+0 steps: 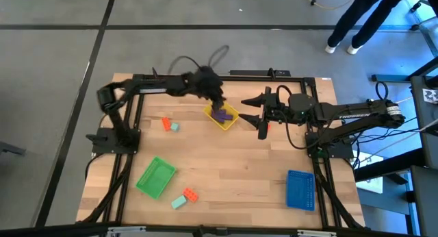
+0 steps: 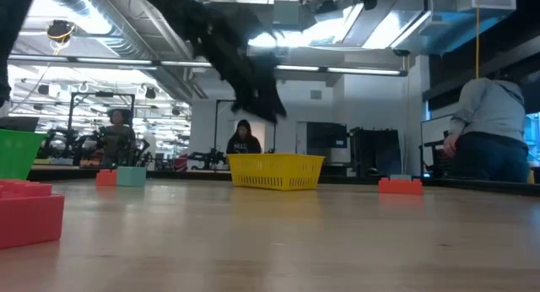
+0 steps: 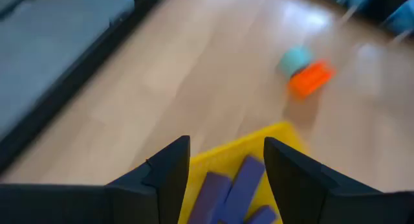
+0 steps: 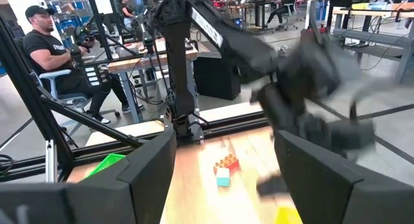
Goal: Sort & place blocks by color
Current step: Put the top right light blue block into the blue bin
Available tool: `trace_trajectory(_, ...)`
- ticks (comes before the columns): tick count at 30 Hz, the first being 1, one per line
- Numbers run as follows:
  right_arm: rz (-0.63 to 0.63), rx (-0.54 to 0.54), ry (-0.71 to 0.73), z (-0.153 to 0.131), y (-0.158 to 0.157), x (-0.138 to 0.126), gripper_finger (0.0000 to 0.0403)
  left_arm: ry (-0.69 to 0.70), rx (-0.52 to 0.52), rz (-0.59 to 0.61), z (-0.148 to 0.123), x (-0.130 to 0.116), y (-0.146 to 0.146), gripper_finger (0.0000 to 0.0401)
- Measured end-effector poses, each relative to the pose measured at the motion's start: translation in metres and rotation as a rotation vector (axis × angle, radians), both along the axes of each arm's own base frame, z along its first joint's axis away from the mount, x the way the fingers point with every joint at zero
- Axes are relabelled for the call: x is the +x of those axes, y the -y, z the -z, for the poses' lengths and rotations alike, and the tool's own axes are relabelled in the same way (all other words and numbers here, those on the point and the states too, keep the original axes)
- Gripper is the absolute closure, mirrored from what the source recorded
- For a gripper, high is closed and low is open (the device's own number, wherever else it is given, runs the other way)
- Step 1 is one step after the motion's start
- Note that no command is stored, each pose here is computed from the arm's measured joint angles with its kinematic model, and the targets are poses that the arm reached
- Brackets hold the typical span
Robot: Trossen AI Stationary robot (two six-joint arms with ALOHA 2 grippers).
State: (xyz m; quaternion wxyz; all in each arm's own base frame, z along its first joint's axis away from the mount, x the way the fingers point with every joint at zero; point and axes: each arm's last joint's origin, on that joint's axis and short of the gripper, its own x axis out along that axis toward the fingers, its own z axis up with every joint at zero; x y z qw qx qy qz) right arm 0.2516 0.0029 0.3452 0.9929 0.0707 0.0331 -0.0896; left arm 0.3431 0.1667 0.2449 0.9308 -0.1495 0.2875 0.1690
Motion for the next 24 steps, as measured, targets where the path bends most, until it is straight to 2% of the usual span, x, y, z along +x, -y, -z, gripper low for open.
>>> trace_trajectory(5,0.000,0.004,0.005,0.000,0.000,0.000,0.0138,0.198,0.076,0.018,-0.074,-0.035,0.018,0.0214)
trace_trajectory(9,0.000,0.004,0.005,0.000,0.000,0.000,0.0138,0.364,0.147,0.084,-0.127,-0.065,0.054,0.0216)
trace_trajectory(12,0.000,0.004,0.005,0.000,0.000,0.000,0.0138,0.496,0.197,0.134,-0.149,-0.087,0.086,0.0216)
trace_trajectory(15,-0.001,0.004,0.005,0.000,0.000,0.000,0.0138,0.591,0.217,0.136,-0.151,-0.105,0.117,0.0217)
trace_trajectory(19,-0.001,0.004,0.005,0.000,0.000,0.000,0.0138,0.682,0.218,0.164,-0.139,-0.122,0.150,0.0217)
trace_trajectory(24,-0.001,0.003,0.005,0.000,0.000,0.000,0.0138,0.687,0.188,0.216,-0.112,-0.132,0.175,0.0217)
